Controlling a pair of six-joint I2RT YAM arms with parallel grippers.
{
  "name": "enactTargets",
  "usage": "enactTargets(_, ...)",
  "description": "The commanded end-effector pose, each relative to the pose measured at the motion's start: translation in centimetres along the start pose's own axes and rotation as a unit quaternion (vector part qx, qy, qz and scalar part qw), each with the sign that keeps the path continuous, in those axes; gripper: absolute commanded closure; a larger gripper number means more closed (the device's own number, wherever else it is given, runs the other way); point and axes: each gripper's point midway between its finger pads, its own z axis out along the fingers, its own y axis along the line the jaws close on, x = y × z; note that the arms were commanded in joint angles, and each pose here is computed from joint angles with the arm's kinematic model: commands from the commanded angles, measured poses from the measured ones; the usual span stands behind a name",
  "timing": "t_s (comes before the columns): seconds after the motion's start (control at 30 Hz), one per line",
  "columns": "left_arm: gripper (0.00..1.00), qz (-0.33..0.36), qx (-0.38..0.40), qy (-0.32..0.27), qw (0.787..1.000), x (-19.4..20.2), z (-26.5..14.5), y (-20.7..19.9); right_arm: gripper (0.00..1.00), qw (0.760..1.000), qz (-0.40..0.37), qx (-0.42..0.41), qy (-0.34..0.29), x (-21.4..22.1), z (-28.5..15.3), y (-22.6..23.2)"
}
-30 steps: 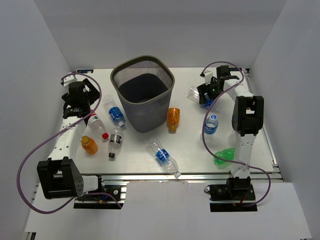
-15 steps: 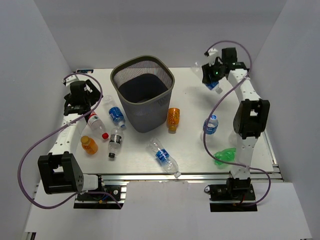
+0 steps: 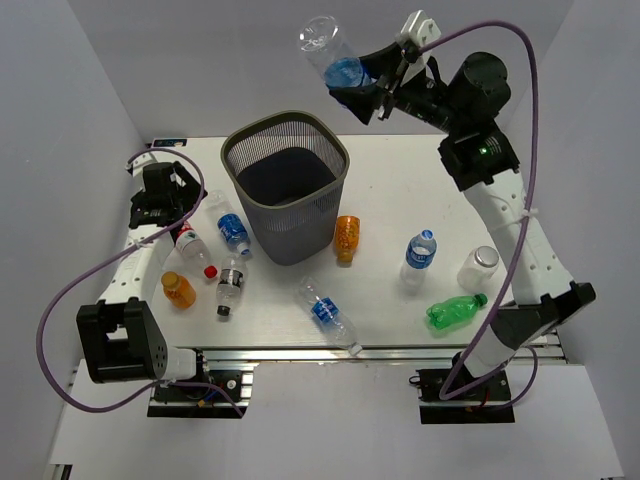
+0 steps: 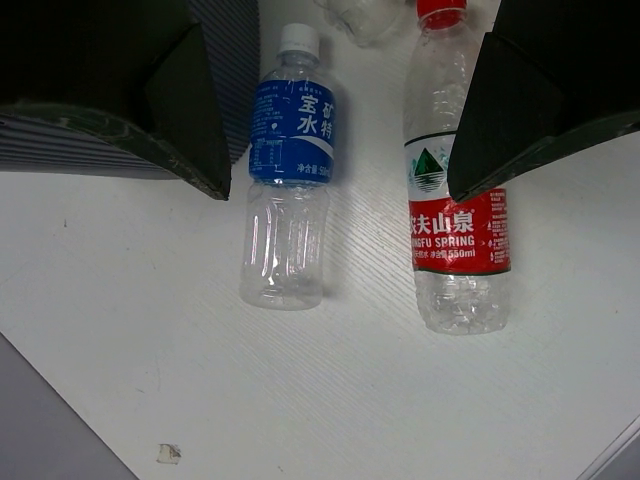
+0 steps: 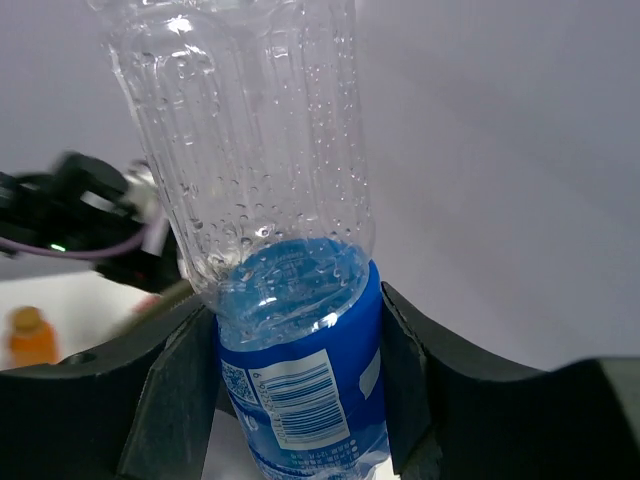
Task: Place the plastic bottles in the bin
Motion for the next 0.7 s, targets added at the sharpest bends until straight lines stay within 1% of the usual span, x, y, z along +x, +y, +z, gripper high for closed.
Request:
enactTargets(0.0, 0.02, -0.013, -0.014, -0.006, 1.000, -0.6, 0.2, 0.1, 0.52, 0.989, 0.098, -0.103, -0.028, 2.2, 2.5, 2.4)
enactTargets(0.13, 0.02, -0.006, -0.018, 0.012, 1.000, 0.4, 1.0, 0.2, 0.49, 0.975, 0.147, -0.165, -0.010, 5.3, 4.7, 5.0)
enactTargets(0.17, 0.02, -0.005, -0.020, 0.016, 1.000, 0.6, 1.2, 0.2, 0.48, 0.970, 0.162, -0.180, 0.002, 7.1, 5.5, 5.9)
enactTargets(0.27, 0.02, -0.002, -0.015, 0.023, 1.000, 1.1, 1.6, 0.0, 0.46, 0.959, 0.183, -0.213, 0.028, 9.9, 6.6, 7.5)
enactTargets(0.3, 0.02, -0.001, -0.012, 0.026, 1.000, 1.2, 1.7, -0.1, 0.46, 0.958, 0.194, -0.208, 0.044, 11.1, 6.8, 7.8)
enactTargets(0.33, 0.02, 0.001, -0.010, 0.027, 1.000, 1.3, 1.8, -0.2, 0.44, 0.958, 0.194, -0.204, 0.055, 12.1, 7.1, 8.0)
enactTargets(0.37, 0.02, 0.003, -0.007, 0.030, 1.000, 1.4, 1.9, -0.2, 0.38, 0.963, 0.173, -0.198, 0.060, 12.8, 7.5, 8.3)
enactTargets(0.4, 0.02, 0.004, -0.008, 0.031, 0.999, 1.5, 2.0, -0.2, 0.24, 0.968, 0.171, -0.167, 0.077, 13.7, 7.7, 7.6)
enactTargets(0.43, 0.02, 0.004, -0.008, 0.031, 0.999, 1.5, 2.1, -0.2, 0.18, 0.968, 0.175, -0.156, 0.093, 14.2, 7.6, 7.7)
enactTargets(0.47, 0.02, 0.005, -0.008, 0.031, 0.999, 1.5, 2.1, -0.3, 0.11, 0.972, 0.156, -0.149, 0.095, 14.3, 7.7, 7.5)
enactTargets(0.57, 0.02, 0.005, -0.006, 0.037, 0.999, 1.8, 2.4, -0.4, 0.11, 0.980, 0.141, -0.095, 0.101, 13.6, 7.5, 5.7)
enactTargets(0.67, 0.02, 0.004, 0.001, 0.044, 0.999, 2.2, 2.8, -0.7, 0.11, 0.986, 0.117, -0.069, 0.099, 12.1, 7.0, 4.7)
